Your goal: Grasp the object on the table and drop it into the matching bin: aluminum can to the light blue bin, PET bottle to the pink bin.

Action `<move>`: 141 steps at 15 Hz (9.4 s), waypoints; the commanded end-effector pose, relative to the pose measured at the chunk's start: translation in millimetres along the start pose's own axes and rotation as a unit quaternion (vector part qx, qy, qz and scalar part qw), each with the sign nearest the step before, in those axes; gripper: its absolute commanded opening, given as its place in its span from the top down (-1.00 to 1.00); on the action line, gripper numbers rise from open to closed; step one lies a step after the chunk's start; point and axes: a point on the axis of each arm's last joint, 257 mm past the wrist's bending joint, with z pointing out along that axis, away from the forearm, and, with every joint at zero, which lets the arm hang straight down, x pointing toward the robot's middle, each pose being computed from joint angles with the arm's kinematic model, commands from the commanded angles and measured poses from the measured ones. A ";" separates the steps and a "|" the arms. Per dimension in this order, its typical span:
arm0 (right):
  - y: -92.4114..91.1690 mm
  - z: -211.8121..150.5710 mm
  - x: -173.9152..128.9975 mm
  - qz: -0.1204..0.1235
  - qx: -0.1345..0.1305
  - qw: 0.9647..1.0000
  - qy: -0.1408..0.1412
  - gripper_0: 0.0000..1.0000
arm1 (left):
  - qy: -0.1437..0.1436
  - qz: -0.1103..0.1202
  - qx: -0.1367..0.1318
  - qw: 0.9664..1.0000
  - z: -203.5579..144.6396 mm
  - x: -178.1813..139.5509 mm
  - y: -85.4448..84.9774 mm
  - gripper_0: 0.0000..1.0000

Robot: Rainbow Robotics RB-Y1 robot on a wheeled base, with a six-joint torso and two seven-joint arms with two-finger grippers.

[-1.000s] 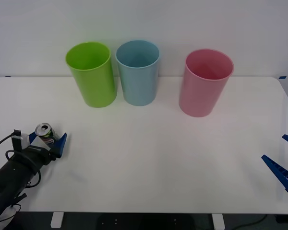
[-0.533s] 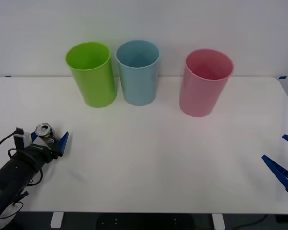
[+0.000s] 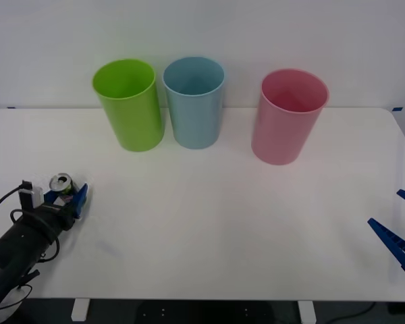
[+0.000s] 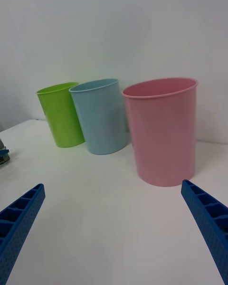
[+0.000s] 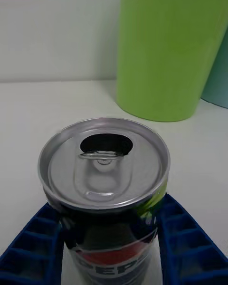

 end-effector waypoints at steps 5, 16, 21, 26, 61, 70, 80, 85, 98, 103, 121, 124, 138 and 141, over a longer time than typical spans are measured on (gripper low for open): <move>0.0 0.0 0.0 0.000 0.000 1.000 0.000 -1.00 | -0.003 -0.003 0.004 1.000 -2.8 -0.4 -1.2 1.00; 0.0 0.0 0.0 0.000 0.000 1.000 0.000 -1.00 | -0.064 -0.011 0.047 0.997 -28.7 -49.3 -22.9 1.00; 0.0 0.0 0.0 0.000 0.000 1.000 0.000 -1.00 | -0.108 -0.017 0.071 0.991 -46.1 -91.2 -44.5 1.00; 0.0 0.0 0.0 0.000 0.000 1.000 0.000 -1.00 | -0.147 -0.031 0.101 0.984 -59.1 -138.8 -65.8 1.00; 0.0 0.0 0.0 0.000 0.000 1.000 0.000 -1.00 | -0.134 -0.003 0.174 0.976 183.8 -321.9 -251.8 0.99; 0.0 0.0 0.0 0.000 0.000 1.000 0.000 -1.00 | -0.101 0.022 0.156 0.982 234.5 -335.7 -281.8 0.99; 0.0 0.0 0.0 0.000 0.000 1.000 0.000 -1.00 | -0.100 0.025 0.162 0.981 237.3 -338.1 -294.4 0.56; 0.0 0.0 0.0 0.000 0.000 1.000 0.000 -1.00 | -0.103 0.016 0.163 0.981 236.6 -339.5 -294.1 -1.00; 0.0 0.0 0.0 0.000 0.000 1.000 0.000 -1.00 | -0.117 -0.032 0.192 0.974 210.8 -320.6 -265.6 -1.00; 0.0 0.0 0.0 0.000 0.000 1.000 0.000 -1.00 | -0.144 -0.053 0.201 0.967 175.9 -310.9 -248.3 -1.00; 0.0 0.0 0.0 0.000 0.000 1.000 0.000 -1.00 | -0.127 0.025 0.319 0.939 27.6 -254.9 -187.9 -1.00; 0.0 0.0 0.0 0.000 0.000 1.000 0.000 -1.00 | -0.112 0.039 0.311 0.943 10.8 -239.6 -161.9 -1.00; 0.0 0.0 0.0 0.000 0.000 1.000 0.000 -1.00 | 0.007 0.114 0.249 0.962 -112.7 -182.5 -37.0 -1.00; 0.0 0.0 0.0 0.000 0.000 1.000 0.000 -1.00 | 0.012 0.097 0.242 0.965 -130.9 -173.8 -28.8 -1.00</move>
